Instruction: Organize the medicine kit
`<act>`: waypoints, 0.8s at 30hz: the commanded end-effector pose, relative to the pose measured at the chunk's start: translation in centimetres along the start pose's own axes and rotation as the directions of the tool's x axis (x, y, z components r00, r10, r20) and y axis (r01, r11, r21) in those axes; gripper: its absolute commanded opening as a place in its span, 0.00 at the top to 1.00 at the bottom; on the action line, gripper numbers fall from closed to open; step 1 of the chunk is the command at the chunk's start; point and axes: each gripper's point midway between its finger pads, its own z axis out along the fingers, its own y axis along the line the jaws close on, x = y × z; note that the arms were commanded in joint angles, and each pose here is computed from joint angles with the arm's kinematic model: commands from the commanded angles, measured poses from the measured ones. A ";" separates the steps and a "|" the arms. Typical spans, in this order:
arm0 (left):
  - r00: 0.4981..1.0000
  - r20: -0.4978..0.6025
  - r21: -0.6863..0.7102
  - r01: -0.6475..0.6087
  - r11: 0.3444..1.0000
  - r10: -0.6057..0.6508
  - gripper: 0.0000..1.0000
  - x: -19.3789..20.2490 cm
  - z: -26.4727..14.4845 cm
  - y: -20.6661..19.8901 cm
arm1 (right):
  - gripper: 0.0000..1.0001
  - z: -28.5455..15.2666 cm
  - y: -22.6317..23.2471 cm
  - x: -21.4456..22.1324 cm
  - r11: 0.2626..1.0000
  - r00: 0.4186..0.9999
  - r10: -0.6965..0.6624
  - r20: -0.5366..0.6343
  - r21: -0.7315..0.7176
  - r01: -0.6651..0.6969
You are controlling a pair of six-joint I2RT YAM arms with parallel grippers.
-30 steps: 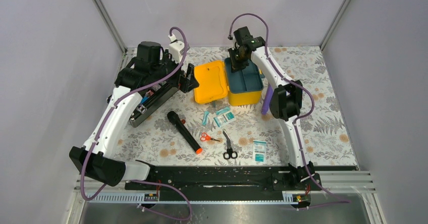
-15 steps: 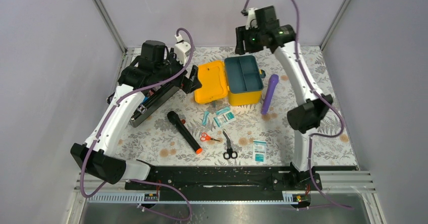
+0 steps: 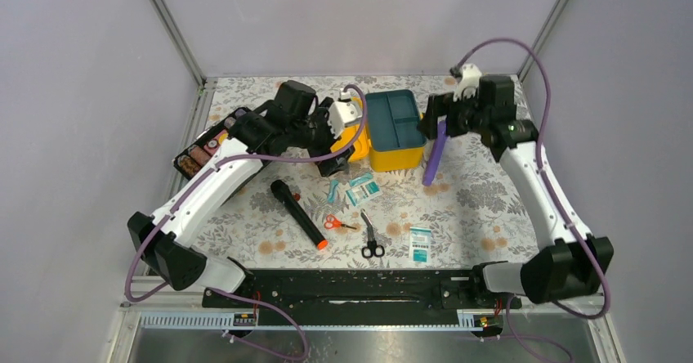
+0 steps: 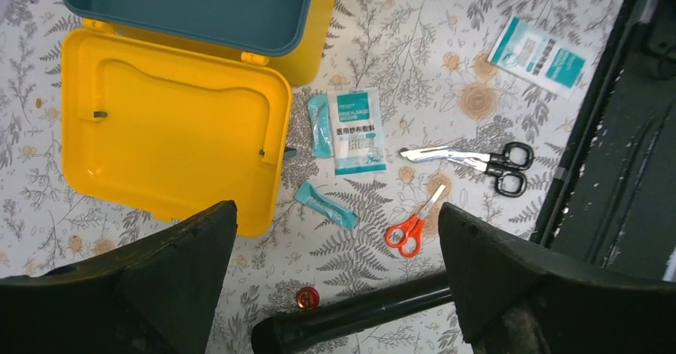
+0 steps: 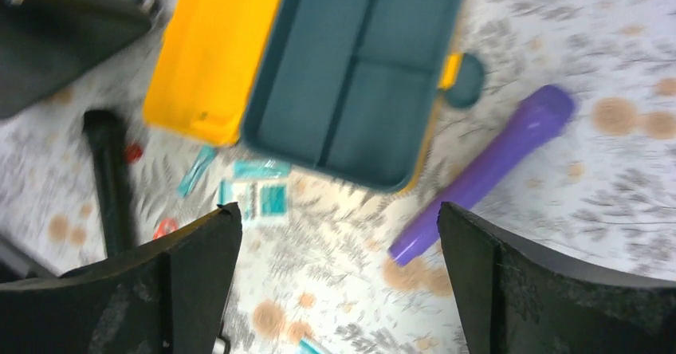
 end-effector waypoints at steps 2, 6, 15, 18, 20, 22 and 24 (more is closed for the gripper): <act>0.997 -0.038 -0.039 -0.073 0.997 0.072 0.04 1.6 2.4 0.7 | 0.08 -0.8 5.1 4.0 0.924 0.967 -0.242 0.080 -0.284 0.255; 0.997 -0.064 -0.020 -0.054 0.998 0.052 0.05 3.5 3.8 0.3 | 0.16 -1.0 4.1 11.7 0.911 0.946 -0.304 -0.113 -0.324 0.254; 0.995 -0.100 0.007 0.030 1.000 -0.029 0.10 7.4 7.0 -0.6 | 0.20 -1.2 4.0 17.6 0.905 0.920 -0.325 -0.217 -0.354 0.236; 0.994 -0.107 0.014 0.032 0.999 -0.030 0.12 8.7 7.8 -0.9 | 0.20 -1.2 4.1 17.7 0.906 0.921 -0.321 -0.221 -0.355 0.230; 0.993 -0.119 0.027 0.019 0.999 -0.015 0.14 9.5 8.3 -1.0 | 0.21 -1.0 4.1 17.7 0.907 0.920 -0.319 -0.227 -0.356 0.226; 0.990 -0.138 0.039 0.002 0.999 0.003 0.15 10.4 8.9 -1.1 | 0.21 -0.8 4.1 17.7 0.909 0.921 -0.312 -0.233 -0.357 0.217; 0.987 -0.157 0.035 -0.009 0.999 0.015 0.16 11.3 9.4 -0.9 | 0.21 -0.6 4.2 17.6 0.913 0.925 -0.297 -0.237 -0.354 0.203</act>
